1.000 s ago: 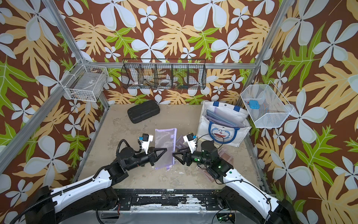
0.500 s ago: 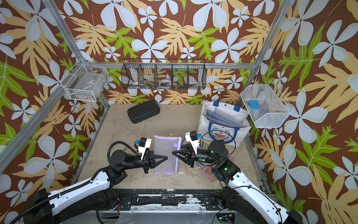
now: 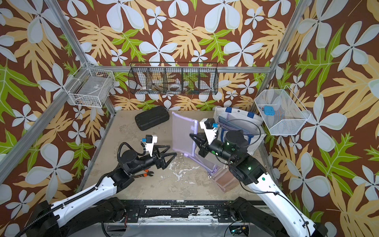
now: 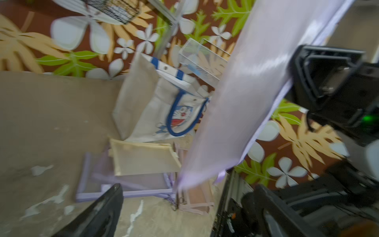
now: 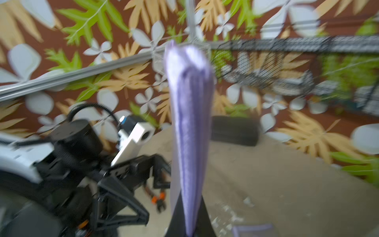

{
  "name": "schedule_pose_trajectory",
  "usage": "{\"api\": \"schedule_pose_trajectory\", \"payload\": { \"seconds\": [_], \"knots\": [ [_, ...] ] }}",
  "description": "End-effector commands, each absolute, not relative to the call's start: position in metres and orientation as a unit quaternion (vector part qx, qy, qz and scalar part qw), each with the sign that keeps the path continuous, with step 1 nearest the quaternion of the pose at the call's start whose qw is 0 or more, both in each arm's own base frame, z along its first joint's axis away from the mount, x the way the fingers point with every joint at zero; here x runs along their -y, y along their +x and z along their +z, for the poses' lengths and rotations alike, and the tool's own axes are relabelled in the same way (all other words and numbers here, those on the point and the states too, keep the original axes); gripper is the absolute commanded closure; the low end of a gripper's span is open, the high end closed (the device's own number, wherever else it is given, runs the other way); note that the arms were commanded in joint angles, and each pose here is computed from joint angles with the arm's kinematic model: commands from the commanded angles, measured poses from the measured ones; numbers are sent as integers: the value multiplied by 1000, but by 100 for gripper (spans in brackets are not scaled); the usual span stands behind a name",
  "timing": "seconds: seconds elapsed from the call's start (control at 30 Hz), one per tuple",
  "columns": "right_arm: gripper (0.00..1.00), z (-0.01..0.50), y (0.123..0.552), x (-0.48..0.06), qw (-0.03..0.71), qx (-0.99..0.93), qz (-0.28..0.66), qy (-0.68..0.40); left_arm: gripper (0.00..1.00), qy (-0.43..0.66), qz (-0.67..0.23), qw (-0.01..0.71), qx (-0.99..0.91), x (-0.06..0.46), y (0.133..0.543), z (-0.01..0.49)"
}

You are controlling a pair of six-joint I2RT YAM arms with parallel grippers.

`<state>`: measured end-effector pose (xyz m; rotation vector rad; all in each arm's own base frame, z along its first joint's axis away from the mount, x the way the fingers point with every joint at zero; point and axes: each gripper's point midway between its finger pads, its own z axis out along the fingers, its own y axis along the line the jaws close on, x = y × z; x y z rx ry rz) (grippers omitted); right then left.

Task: Put the pencil pouch into the canvas bag
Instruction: Pick up the pencil case from the center of the board, then place the pencil case in the canvas bag.

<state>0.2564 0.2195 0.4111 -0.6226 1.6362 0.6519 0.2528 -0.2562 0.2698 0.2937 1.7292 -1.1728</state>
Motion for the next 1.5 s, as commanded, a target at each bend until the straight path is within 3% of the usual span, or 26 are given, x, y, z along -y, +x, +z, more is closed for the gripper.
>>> {"api": "schedule_pose_trajectory", "payload": {
  "seconds": [0.0,0.1,0.27,0.5,0.8,1.23,1.27,1.37,1.43,1.47],
  "knots": [
    [100,405,298,-165,598,-758,42,-256,0,38,-432,465,-772,225,276,230],
    [100,428,333,-133,598,-757,-97,-244,1,44,-471,462,-751,225,266,237],
    [100,447,383,-62,571,-770,-196,-207,4,62,-516,455,-723,230,249,256],
    [100,405,422,-13,467,-784,-310,-267,4,93,-545,425,-717,237,229,253],
    [100,338,417,37,416,-813,-320,-251,7,105,-563,422,-703,237,218,263],
    [100,286,420,26,388,-828,-268,-303,7,98,-562,423,-704,235,218,257],
    [99,286,423,26,387,-829,-268,-303,7,97,-561,422,-705,235,218,256],
    [75,282,430,28,379,-834,-270,-296,7,96,-559,421,-708,235,219,254],
    [64,282,432,30,377,-836,-273,-292,8,93,-556,419,-712,235,220,251],
    [63,282,432,32,375,-836,-278,-288,8,93,-556,420,-711,235,220,251]
  ]
}}
